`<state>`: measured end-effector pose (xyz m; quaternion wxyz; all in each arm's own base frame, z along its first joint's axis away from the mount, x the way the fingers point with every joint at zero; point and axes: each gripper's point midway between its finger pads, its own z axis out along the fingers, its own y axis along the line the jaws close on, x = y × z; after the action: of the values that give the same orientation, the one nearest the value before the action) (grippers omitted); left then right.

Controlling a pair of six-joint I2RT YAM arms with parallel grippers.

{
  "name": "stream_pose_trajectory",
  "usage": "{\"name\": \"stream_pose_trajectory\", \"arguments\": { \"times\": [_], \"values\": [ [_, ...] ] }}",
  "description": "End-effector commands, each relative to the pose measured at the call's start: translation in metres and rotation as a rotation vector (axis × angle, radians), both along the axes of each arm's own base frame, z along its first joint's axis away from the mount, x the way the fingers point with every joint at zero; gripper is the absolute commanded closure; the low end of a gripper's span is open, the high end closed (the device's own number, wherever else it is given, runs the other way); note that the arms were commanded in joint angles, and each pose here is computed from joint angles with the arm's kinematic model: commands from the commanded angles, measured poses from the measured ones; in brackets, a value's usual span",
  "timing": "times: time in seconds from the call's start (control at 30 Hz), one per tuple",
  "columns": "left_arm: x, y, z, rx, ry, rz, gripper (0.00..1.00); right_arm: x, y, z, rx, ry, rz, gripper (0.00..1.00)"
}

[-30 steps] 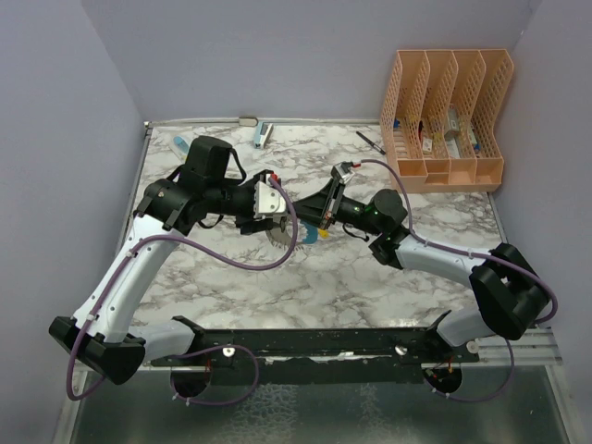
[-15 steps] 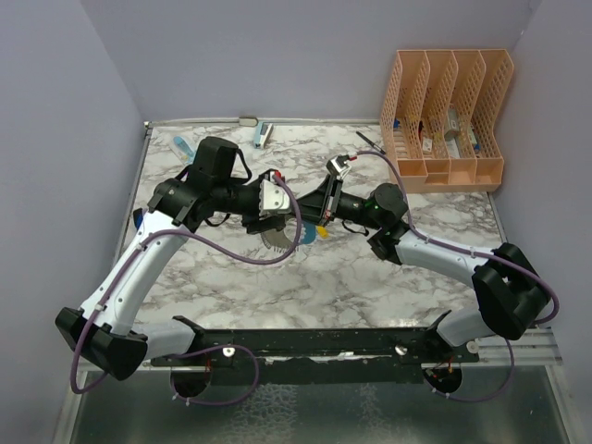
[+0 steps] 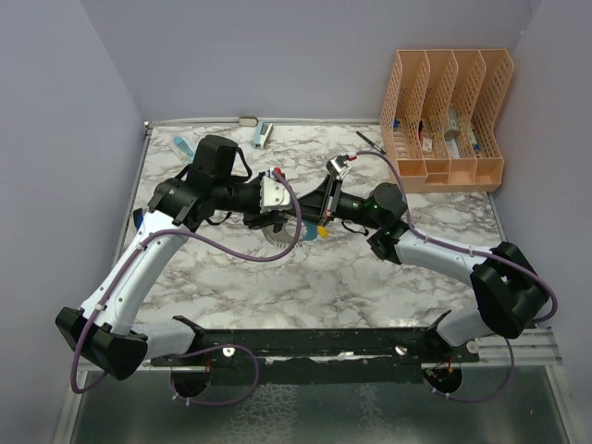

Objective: Put the keys on the keyring

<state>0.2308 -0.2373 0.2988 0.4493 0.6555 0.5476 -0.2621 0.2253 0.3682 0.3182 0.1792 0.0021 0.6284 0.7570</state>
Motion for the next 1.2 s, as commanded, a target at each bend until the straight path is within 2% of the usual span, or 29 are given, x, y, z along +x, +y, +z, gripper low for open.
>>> {"name": "stream_pose_trajectory", "arguments": {
  "times": [0.0,0.17,0.3,0.93,1.17],
  "values": [
    [-0.005,-0.002,0.01,-0.033,-0.008,-0.015,0.5,0.001,0.001,0.017,0.027,-0.054,0.009,0.99],
    [-0.006,-0.002,0.01,-0.035,-0.005,-0.015,0.53,0.001,0.0,0.017,0.025,-0.058,0.005,0.99],
    [-0.007,-0.003,0.009,-0.038,0.002,-0.022,0.69,0.0,0.0,0.018,0.02,-0.063,0.003,0.99],
    [-0.025,-0.012,0.013,-0.103,0.113,-0.076,0.79,-0.005,0.002,0.014,0.014,-0.105,0.044,0.99],
    [-0.031,-0.015,0.011,-0.124,0.189,-0.067,0.84,-0.011,0.002,0.016,0.019,-0.141,0.069,0.92]
  ]
}}
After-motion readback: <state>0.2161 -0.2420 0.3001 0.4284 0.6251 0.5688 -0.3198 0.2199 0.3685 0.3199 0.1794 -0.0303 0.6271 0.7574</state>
